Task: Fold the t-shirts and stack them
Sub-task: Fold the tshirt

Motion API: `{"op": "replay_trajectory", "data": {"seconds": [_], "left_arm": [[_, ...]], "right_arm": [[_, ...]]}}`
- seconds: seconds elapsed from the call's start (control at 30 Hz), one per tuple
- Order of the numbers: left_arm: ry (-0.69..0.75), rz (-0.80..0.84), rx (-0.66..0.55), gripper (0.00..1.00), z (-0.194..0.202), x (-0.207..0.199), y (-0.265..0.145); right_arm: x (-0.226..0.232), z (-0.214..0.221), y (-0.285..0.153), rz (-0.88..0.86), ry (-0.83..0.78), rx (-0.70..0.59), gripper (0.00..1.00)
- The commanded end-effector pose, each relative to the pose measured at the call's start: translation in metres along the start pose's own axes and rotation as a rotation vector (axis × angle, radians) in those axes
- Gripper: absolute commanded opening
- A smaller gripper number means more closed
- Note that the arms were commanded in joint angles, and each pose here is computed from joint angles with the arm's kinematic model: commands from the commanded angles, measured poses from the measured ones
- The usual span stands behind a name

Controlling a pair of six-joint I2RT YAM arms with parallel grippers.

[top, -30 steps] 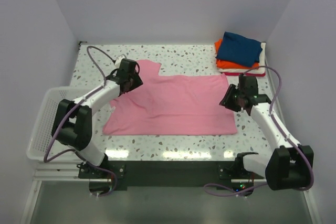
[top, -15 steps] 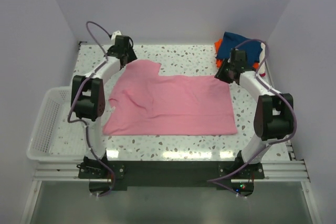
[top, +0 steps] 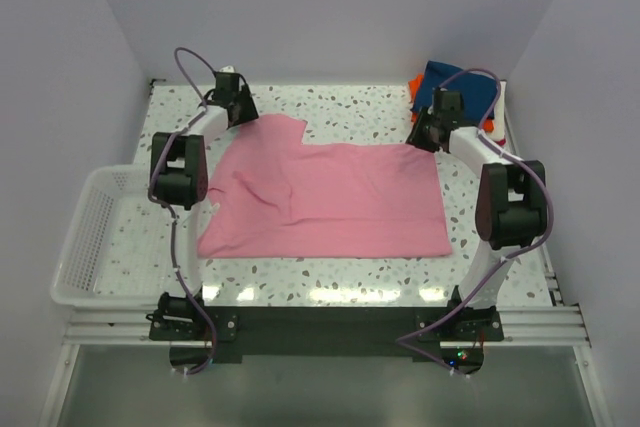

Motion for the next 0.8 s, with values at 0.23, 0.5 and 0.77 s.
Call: {"op": "replay_trajectory", "data": {"seconds": [0.23, 0.5, 0.77], "left_arm": [[-0.002, 0.263, -0.021, 0.53, -0.005, -0.026, -0.003], [-0.019, 0.269, -0.048, 0.24, -0.016, -0.024, -0.013], [-0.017, 0.277, -0.115, 0.02, -0.036, -0.023, -0.027]], "right_arm": [[-0.009, -0.029, 0.004, 0.027, 0.013, -0.072, 0.35], [-0.021, -0.029, 0.017, 0.076, 0.002, -0.06, 0.35], [-0.034, -0.036, 0.04, 0.145, -0.048, -0.078, 0.34]]}}
Point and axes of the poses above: each gripper's point midway between its finger pads, its own y axis out along the fingers, its own x axis along the line the jaws close on, z = x × y, the point moved 7 cm from there along -y, back along the fingers, and after that the axes turned 7 degrees about y, right-handed, at the moved point
